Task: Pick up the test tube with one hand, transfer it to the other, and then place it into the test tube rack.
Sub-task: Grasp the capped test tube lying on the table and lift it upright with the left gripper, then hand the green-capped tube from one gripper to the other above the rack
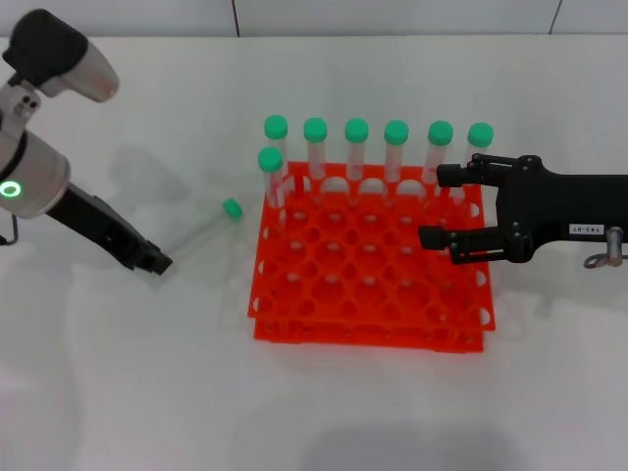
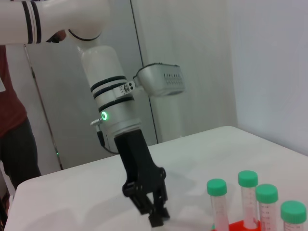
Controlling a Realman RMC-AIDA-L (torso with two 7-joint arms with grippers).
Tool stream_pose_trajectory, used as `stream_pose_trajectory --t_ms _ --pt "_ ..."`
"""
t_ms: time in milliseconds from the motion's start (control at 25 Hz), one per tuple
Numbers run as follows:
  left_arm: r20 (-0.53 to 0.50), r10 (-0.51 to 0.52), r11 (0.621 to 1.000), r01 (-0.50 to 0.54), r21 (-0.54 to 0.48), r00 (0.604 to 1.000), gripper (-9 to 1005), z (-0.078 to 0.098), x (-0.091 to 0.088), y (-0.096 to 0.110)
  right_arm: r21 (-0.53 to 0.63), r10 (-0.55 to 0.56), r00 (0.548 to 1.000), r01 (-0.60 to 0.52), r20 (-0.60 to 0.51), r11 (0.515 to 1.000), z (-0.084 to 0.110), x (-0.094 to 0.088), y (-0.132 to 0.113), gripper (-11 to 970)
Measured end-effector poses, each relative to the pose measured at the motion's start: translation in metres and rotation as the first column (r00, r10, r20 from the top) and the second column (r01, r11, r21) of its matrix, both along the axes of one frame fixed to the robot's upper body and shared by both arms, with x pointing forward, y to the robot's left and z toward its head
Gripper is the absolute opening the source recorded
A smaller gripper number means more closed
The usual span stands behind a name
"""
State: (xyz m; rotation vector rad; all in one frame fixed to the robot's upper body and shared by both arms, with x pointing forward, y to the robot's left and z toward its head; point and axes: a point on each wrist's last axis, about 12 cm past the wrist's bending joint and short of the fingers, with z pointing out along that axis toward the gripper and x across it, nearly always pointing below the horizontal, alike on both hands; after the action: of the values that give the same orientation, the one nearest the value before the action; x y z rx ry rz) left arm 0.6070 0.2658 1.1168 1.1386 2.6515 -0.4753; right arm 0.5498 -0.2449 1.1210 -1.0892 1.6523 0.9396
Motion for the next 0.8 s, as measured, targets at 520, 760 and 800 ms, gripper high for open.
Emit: stream_pose_trajectory --t_ms 520,760,800 --pt "0.226 0.221 0.944 -0.149 -0.295 0.949 179 0.029 -0.005 0.047 0.020 -0.019 1.000 0.019 0.003 1.000 0.000 -0.001 -0.004 873" --pt "0.341 0.346 0.823 -0.108 -0.557 0.874 179 0.042 -0.011 0.055 0.022 -0.024 1.000 0.023 0.003 0.999 0.000 -0.001 -0.004 872" --pt "0.351 0.351 0.811 -0.095 -0.577 0.868 180 0.043 -0.010 0.053 0.023 -0.025 1.000 0.025 0.003 0.999 0.000 -0.001 -0.004 872"
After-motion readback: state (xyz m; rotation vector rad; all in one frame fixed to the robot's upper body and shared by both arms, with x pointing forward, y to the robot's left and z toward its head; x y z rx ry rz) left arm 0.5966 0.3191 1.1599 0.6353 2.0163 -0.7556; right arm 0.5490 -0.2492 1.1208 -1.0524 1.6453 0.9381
